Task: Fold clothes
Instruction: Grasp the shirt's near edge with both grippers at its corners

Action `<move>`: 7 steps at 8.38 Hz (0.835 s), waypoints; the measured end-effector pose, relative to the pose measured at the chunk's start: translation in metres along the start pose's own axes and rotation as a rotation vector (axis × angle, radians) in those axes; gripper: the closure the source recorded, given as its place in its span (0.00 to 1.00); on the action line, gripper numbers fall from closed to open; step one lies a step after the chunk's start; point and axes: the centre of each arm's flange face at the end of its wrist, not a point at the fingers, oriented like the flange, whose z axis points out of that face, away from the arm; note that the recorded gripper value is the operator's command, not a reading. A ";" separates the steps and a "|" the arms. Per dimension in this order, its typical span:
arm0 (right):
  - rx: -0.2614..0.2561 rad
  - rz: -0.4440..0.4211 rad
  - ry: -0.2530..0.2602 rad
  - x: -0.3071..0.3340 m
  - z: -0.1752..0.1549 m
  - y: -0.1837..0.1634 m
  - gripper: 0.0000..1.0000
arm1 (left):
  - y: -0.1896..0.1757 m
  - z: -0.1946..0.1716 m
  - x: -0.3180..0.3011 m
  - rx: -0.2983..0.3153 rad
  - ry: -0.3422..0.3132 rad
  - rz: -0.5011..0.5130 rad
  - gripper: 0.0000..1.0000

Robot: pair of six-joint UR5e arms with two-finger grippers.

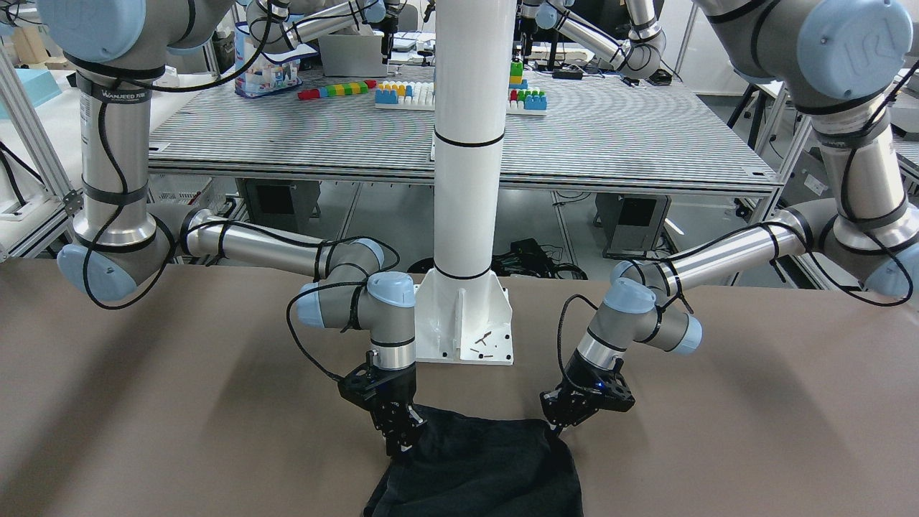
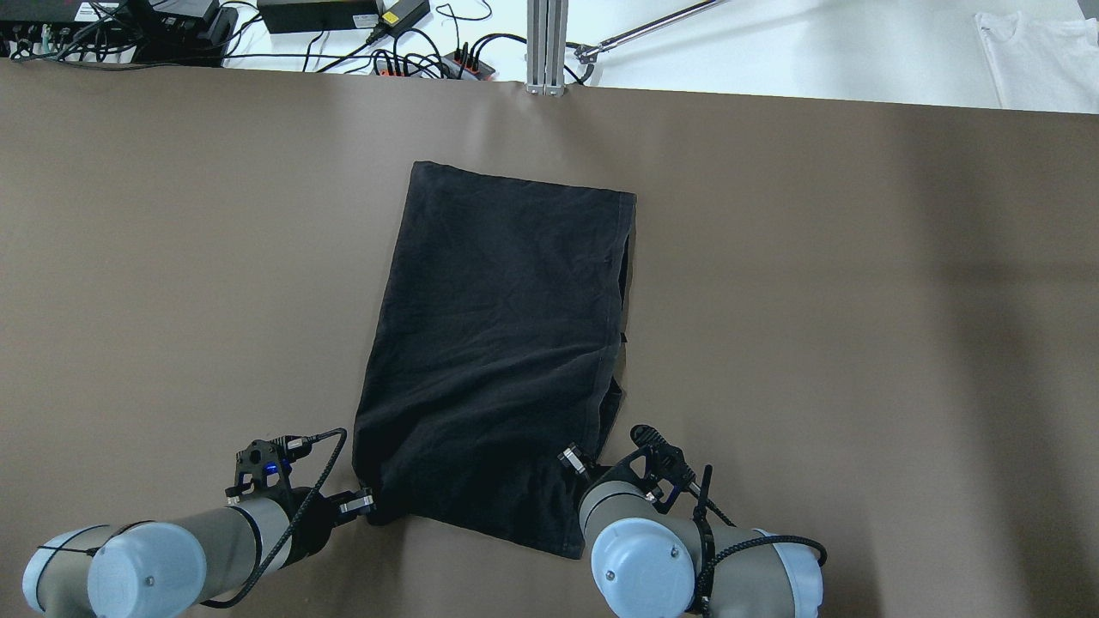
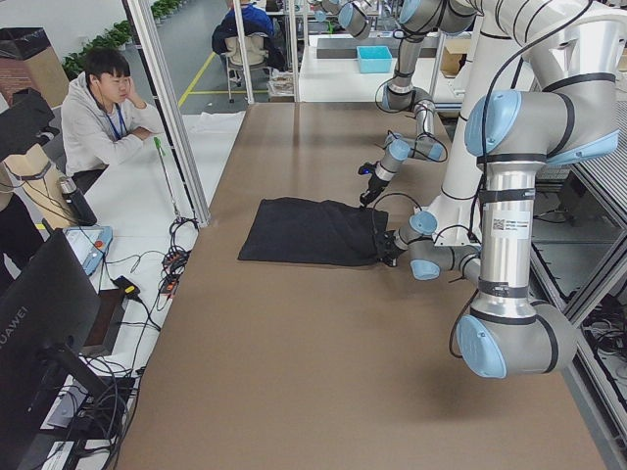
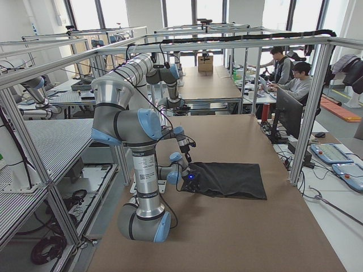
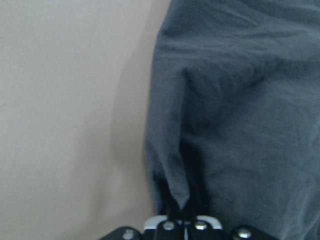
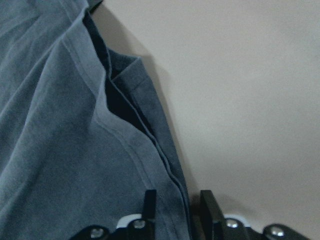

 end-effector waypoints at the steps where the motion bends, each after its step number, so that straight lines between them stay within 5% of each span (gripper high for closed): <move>1: 0.009 -0.005 -0.003 -0.001 0.001 -0.001 0.40 | 0.000 0.000 0.000 0.000 0.000 0.000 1.00; 4: 0.025 -0.005 -0.011 -0.009 0.005 0.003 0.50 | 0.000 0.000 0.000 0.000 0.001 0.001 1.00; 7: 0.032 -0.006 -0.009 -0.013 0.010 0.006 0.49 | 0.001 0.000 0.001 -0.002 0.002 0.002 1.00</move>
